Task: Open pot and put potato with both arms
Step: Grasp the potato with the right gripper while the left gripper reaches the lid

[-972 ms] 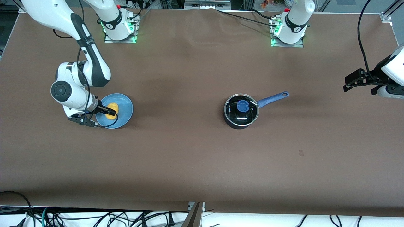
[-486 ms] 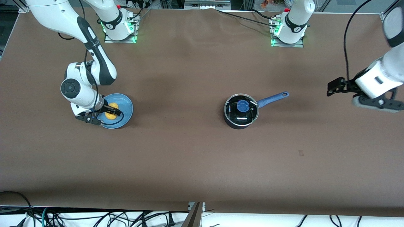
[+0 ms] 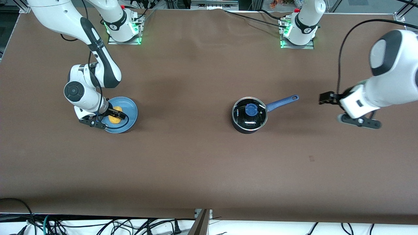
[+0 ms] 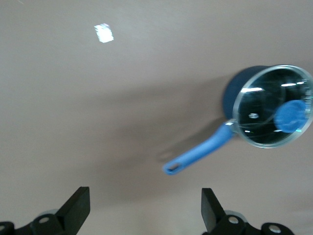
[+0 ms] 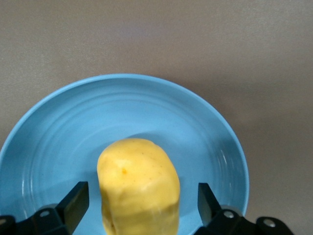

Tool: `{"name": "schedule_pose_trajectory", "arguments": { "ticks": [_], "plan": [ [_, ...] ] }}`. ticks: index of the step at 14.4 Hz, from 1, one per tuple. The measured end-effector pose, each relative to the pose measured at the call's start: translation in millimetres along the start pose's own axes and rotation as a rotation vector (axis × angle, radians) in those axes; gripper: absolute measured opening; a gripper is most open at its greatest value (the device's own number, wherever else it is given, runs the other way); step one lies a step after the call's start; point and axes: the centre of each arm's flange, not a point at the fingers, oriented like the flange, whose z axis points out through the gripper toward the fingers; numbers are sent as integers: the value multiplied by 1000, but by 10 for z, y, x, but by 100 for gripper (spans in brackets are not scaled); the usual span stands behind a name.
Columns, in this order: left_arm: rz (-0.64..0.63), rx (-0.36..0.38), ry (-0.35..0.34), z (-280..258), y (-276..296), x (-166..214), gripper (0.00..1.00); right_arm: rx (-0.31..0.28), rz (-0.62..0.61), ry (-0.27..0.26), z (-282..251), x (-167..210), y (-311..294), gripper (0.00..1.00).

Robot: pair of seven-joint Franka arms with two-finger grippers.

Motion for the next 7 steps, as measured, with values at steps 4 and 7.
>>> {"name": "schedule_pose_trajectory", "arguments": {
  "ticks": [4, 7],
  "plan": [
    [-72, -41, -29, 87, 797, -52, 100, -1, 0, -3, 13, -10, 2, 71],
    [-160, -77, -30, 413, 1076, 82, 100, 0, 1, -2, 5, -9, 0, 63]
  ]
}}
